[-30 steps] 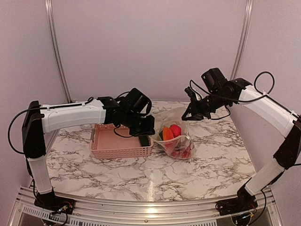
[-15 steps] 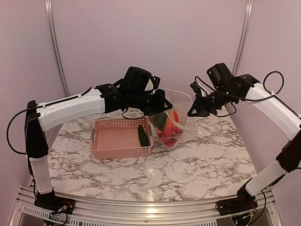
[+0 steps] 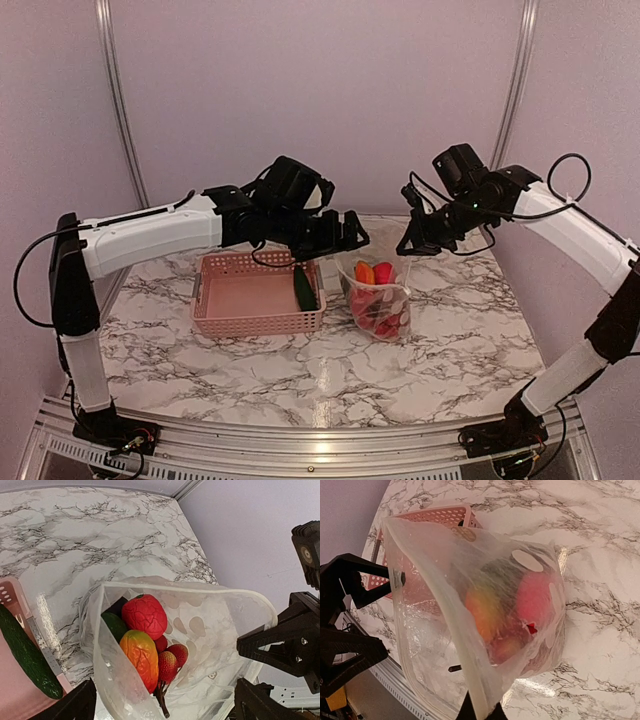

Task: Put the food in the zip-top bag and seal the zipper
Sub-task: Adjust the zipper food storage bag at the center of the board, then pick up the fake vegetable from the bin.

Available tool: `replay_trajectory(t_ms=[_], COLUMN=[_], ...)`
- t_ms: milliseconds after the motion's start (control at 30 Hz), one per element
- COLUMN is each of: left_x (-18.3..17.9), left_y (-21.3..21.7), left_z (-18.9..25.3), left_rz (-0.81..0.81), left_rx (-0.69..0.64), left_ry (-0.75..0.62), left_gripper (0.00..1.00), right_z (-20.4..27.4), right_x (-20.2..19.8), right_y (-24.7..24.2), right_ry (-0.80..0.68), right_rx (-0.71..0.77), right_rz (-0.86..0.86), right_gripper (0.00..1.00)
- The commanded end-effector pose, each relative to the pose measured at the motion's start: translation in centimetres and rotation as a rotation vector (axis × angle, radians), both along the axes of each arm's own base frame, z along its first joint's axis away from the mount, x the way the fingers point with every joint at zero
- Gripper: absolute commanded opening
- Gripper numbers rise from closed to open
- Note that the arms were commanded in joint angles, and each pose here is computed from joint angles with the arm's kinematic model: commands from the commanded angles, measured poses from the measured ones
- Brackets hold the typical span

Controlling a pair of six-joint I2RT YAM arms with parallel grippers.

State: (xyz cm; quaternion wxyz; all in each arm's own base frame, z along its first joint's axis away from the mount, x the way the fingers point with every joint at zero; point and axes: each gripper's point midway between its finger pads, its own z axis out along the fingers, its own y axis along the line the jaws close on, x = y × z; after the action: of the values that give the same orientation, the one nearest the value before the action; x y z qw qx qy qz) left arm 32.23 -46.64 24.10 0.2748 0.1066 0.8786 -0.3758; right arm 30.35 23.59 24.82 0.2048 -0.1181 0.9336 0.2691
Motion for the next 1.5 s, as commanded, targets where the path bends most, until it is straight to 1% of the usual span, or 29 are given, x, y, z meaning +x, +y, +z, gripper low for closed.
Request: replay_trajectory(t_ms=[0,33,100,167,200,233,267,300,333,367,467,533,700,767,833,967,1200,1467], left_x=[-1.3,-1.7,-1.7,-1.2,-1.2,-1.2,-0.9,-0.4,0.0,0.2,0.3,0.3,0.6,0.7,1.0,1.6,3.4,4.5], left_y=[4.0,4.8,7.5,11.3,13.7,15.4,16.7,17.9,18.5,18.6,18.1,17.7,16.1,15.4,14.6,13.2,11.4,11.0], left_z=[3.8,4.7,6.5,7.7,9.3,9.3,8.9,7.8,6.7,5.2,1.6,-0.5,-4.2,-5.3,-6.8,-8.5,-9.9,-12.5], left_rz=[-0.015,-0.018,0.043,0.188,0.276,0.34,0.394,0.44,0.448,0.437,0.415,0.416,0.419,0.415,0.405,0.393,0.4,0.404], left_rx=[0.056,0.058,0.075,0.079,0.025,-0.012,-0.046,-0.065,-0.068,-0.045,0.045,0.091,0.124,0.125,0.139,0.151,0.149,0.208], left_ry=[-0.152,-0.201,-0.317,-0.404,-0.451,-0.474,-0.469,-0.437,-0.394,-0.346,-0.231,-0.145,0.005,0.047,0.091,0.147,0.179,0.213], left_gripper=[0.99,0.99,0.99,0.99,0.99,0.99,0.99,0.99,0.99,0.99,0.85,0.78,0.67,0.66,0.62,0.6,0.58,0.55], right_z=[1.2,1.1,0.9,0.7,0.7,0.7,0.6,0.5,0.5,0.4,0.1,-0.1,0.0,0.0,-0.1,-0.2,-0.4,-0.1], right_x=[0.6,0.6,0.6,0.6,0.6,0.6,0.5,0.5,0.5,0.5,0.4,0.4,0.4,0.3,0.3,0.1,-0.1,-0.1], right_y=[-0.3,-0.3,-0.2,-0.2,-0.2,-0.1,-0.1,-0.1,0.0,0.0,0.1,0.1,0.2,0.3,0.2,0.2,0.2,0.3], right_ry=[-0.057,-0.058,-0.055,-0.05,-0.049,-0.05,-0.049,-0.049,-0.048,-0.046,-0.04,-0.037,-0.039,-0.04,-0.038,-0.035,-0.031,-0.034], right_rx=[0.029,0.032,0.037,0.041,0.044,0.048,0.05,0.05,0.051,0.052,0.052,0.051,0.06,0.062,0.06,0.062,0.069,0.076], right_rz=[-0.028,-0.03,-0.032,-0.032,-0.032,-0.032,-0.033,-0.031,-0.031,-0.029,-0.02,-0.018,-0.013,-0.011,-0.012,-0.013,-0.016,-0.011], right_gripper=[0.0,0.0,0.0,0.0,0.0,0.0,0.0,0.0,0.0,0.0,0.0,0.0,0.0,0.0,0.0,0.0,0.0,0.0])
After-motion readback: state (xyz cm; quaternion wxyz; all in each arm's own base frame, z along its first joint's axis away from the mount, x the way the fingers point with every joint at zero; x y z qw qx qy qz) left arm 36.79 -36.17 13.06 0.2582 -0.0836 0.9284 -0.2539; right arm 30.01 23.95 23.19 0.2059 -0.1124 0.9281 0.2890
